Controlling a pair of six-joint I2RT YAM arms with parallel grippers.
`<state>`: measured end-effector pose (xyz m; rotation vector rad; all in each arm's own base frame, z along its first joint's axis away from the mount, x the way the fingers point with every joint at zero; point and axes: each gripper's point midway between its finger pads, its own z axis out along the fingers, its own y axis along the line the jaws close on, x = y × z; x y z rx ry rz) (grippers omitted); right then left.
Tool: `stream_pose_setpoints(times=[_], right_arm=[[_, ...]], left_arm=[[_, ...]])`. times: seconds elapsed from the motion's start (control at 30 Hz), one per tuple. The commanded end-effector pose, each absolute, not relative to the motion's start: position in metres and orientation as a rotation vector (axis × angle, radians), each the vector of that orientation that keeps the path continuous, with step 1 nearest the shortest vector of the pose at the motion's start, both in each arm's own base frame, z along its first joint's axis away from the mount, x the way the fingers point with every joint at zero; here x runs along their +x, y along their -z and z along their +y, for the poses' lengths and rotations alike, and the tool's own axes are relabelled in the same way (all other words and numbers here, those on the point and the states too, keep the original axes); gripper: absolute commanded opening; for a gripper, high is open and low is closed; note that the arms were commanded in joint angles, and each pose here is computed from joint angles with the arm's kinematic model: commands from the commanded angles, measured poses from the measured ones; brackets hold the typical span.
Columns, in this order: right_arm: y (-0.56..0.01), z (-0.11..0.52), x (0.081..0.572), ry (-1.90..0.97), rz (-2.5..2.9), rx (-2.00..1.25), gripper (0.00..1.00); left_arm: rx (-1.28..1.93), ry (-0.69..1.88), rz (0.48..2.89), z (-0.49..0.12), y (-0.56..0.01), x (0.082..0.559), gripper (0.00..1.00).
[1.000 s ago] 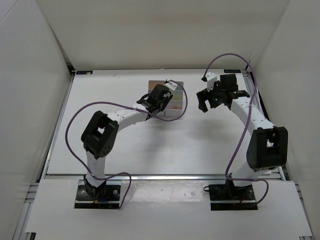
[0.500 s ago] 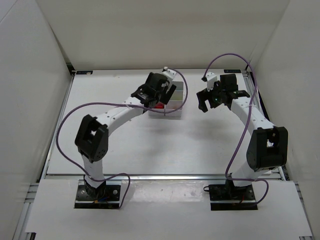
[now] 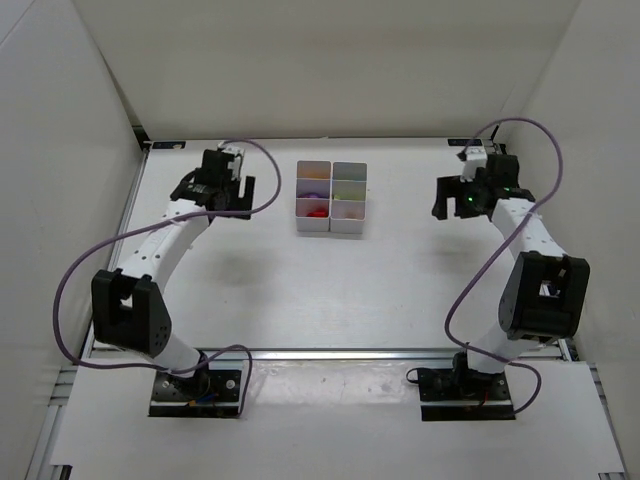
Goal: Sort the legos into containers by color
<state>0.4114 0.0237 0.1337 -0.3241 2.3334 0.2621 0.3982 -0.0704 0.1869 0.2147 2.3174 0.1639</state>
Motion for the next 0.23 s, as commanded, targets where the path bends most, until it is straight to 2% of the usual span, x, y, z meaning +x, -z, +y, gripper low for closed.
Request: stream_pose_setpoints(times=[0.0,0.2], right_arm=[[-0.137,-0.006,0.399,-0.275,2.342,-0.164,0.99],[-0.122,-0.011,0.377,-0.248,2.371,-0.216,0.99]], left_arm=[[0.160,-0.077,2.475,-0.053,-0.153,0.363,0.99],[0.095,-0.095,2.550,-0.032,-0.120,0.350,0.99]])
